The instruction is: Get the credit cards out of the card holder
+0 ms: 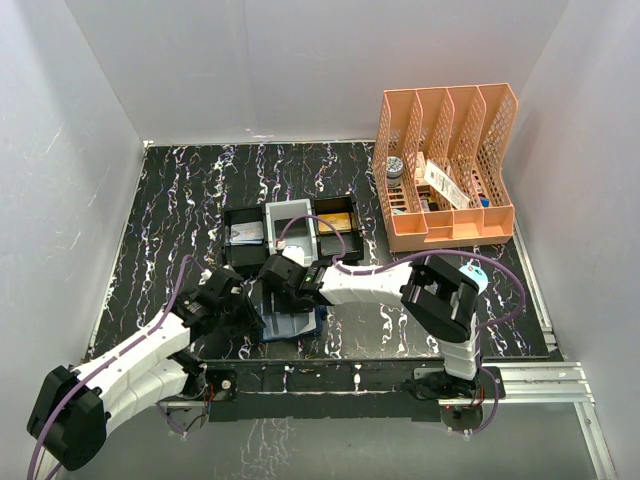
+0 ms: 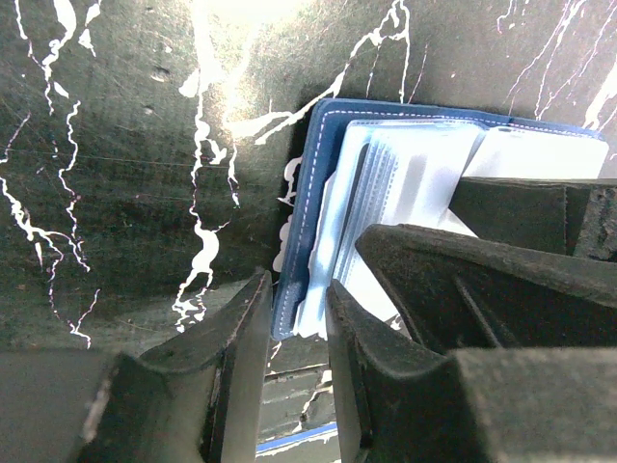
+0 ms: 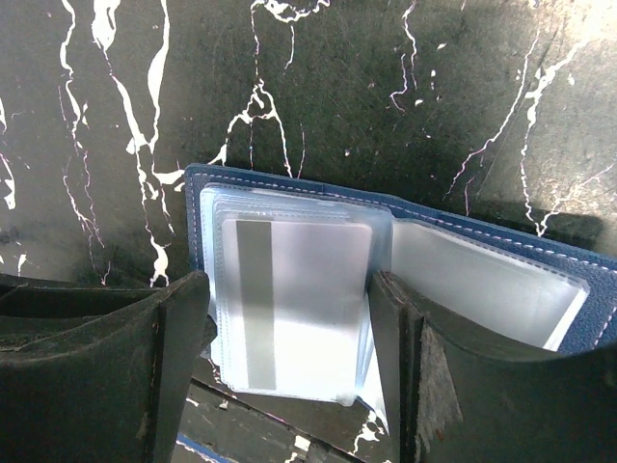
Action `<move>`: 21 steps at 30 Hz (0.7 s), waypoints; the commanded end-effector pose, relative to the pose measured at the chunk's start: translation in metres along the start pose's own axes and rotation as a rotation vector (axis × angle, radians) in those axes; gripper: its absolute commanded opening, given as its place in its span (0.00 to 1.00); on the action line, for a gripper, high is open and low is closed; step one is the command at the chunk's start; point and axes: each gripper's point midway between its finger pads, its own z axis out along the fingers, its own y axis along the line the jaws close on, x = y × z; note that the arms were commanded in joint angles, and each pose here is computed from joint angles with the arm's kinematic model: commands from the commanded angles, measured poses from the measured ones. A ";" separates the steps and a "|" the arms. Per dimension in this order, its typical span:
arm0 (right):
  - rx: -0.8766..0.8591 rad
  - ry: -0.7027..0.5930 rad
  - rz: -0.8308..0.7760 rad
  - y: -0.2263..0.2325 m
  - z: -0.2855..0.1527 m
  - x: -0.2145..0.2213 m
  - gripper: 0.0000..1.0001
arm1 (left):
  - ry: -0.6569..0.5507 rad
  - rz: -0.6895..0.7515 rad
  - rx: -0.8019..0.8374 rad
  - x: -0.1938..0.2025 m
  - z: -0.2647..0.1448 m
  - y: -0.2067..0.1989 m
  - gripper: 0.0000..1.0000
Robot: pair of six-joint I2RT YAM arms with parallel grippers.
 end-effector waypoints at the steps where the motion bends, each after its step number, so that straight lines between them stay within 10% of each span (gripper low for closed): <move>1: -0.023 0.024 0.011 0.001 0.002 0.007 0.66 | 0.020 -0.008 -0.008 0.005 -0.002 0.004 0.28; 21: 0.140 0.012 -0.040 -0.017 0.012 0.006 0.66 | 0.019 -0.011 0.000 0.004 -0.002 0.002 0.28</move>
